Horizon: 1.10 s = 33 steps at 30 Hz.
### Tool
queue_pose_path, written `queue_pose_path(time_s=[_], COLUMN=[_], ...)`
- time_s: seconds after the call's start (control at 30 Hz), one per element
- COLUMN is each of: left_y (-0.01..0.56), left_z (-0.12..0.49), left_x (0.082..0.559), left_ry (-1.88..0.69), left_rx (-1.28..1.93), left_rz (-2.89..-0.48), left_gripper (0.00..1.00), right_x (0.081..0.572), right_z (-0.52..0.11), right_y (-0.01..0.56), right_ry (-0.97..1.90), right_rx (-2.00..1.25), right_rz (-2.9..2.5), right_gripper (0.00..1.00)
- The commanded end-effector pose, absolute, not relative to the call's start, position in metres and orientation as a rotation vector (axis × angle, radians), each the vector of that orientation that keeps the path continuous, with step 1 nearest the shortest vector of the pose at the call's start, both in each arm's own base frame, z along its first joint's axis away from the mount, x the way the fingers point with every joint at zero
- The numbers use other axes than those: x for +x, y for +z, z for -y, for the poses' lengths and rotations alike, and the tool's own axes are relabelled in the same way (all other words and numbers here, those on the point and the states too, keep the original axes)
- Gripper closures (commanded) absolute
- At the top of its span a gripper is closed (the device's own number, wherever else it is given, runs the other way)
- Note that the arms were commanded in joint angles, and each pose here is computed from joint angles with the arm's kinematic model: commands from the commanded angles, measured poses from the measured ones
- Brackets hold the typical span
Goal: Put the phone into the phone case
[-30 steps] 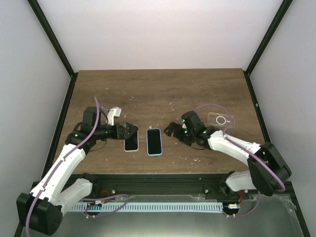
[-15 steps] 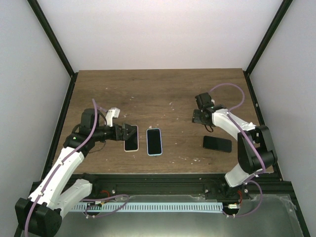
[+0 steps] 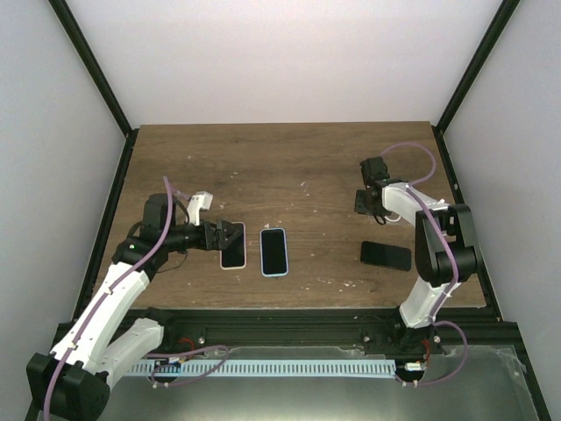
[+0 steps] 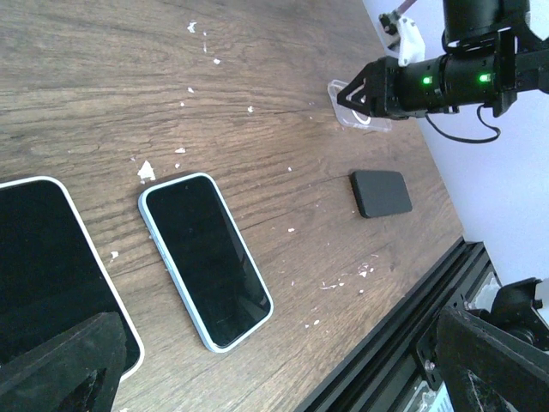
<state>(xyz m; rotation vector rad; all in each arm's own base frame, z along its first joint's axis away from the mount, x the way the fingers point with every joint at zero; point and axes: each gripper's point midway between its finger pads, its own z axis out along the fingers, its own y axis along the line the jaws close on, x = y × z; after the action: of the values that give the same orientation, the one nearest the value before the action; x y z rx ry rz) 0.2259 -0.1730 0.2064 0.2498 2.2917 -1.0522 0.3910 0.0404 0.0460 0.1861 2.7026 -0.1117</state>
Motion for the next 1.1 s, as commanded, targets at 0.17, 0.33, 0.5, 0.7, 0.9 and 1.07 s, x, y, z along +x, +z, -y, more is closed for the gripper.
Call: queue_pose_path(time_s=[0.17,0.33,0.5,0.7,0.9,1.07], left_y=[0.208,0.208,0.209,0.209,0.209,0.209], left_z=[0.170,0.170,0.170,0.170,0.170,0.170], left_x=[0.227,0.227,0.226,0.226,0.227,0.226], left_ry=[-1.023,-1.021,-1.022,-1.018,-1.019,-1.021], left_rx=[0.260,0.261,0.264,0.259,0.258,0.259], left_rz=[-2.269,-2.267,-2.262,-2.264,-2.263,-2.263], left_gripper=[0.00,0.00,0.00,0.00,0.00,0.00], right_x=[0.405,0.403,0.401,0.395,0.383,0.364], right_z=[-0.038,-0.038,-0.051,-0.074,-0.099,-0.124], right_y=[0.037,0.034,0.042,0.073,0.106,0.127], right_ry=[-0.114,-0.111,0.001,0.261,0.536,0.825], right_rx=[0.192,0.219,0.273,0.436,0.586,0.770], right_rz=[-2.721,-2.746,-2.754,-2.692,-2.616,-2.573], right_gripper=[0.83,0.86,0.95,0.99,0.99,0.99])
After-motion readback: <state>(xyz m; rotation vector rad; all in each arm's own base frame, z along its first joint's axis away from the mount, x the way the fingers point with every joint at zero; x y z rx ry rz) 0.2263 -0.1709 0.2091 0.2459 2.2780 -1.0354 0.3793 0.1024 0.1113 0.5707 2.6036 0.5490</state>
